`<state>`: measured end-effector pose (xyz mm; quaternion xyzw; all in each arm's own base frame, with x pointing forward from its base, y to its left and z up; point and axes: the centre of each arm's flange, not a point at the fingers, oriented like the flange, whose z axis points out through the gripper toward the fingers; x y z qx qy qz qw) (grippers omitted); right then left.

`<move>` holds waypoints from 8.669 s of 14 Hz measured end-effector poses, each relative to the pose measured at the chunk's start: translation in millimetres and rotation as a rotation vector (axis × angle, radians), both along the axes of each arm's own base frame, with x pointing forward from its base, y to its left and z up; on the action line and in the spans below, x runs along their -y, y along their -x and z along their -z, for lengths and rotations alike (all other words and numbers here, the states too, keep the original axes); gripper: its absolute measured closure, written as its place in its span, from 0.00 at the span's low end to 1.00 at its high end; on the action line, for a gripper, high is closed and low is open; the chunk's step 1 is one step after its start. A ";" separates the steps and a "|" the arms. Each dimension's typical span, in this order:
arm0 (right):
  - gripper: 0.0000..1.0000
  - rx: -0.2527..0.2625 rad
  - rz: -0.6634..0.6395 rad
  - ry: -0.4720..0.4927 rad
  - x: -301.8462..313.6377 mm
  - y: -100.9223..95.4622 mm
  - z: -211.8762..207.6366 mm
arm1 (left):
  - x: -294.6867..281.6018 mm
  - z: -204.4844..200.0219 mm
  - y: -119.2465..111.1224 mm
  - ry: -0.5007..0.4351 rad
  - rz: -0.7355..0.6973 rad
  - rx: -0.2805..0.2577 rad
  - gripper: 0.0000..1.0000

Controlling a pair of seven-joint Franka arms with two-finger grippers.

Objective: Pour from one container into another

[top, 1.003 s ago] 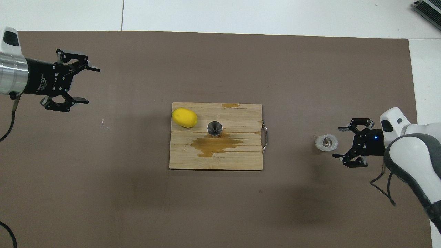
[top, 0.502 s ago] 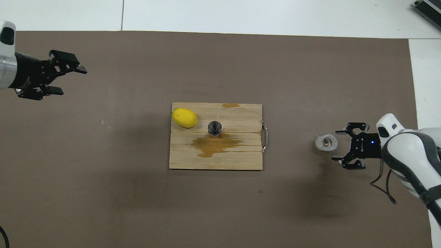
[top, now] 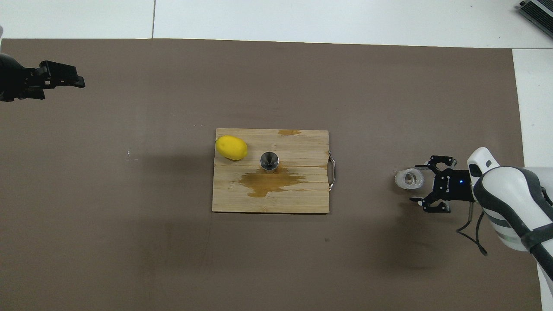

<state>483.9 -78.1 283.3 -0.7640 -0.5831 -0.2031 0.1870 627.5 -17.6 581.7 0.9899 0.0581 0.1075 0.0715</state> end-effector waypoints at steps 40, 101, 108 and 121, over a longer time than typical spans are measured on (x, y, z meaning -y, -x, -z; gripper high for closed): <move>0.41 0.084 -0.020 -0.061 -27.5 -6.0 26.0 | 31.8 -48.0 61.0 -0.161 0.317 -0.130 0.00; 0.45 0.016 0.056 0.489 -412.0 -55.2 -129.4 | 9.1 -53.3 76.3 -0.162 0.277 -0.139 0.00; 0.45 0.039 0.052 0.539 -421.3 -61.6 -125.7 | 9.2 -53.3 76.3 -0.162 0.277 -0.139 0.00; 0.45 0.073 0.003 0.639 -431.6 -65.9 -132.3 | 9.7 -53.3 76.3 -0.162 0.278 -0.139 0.00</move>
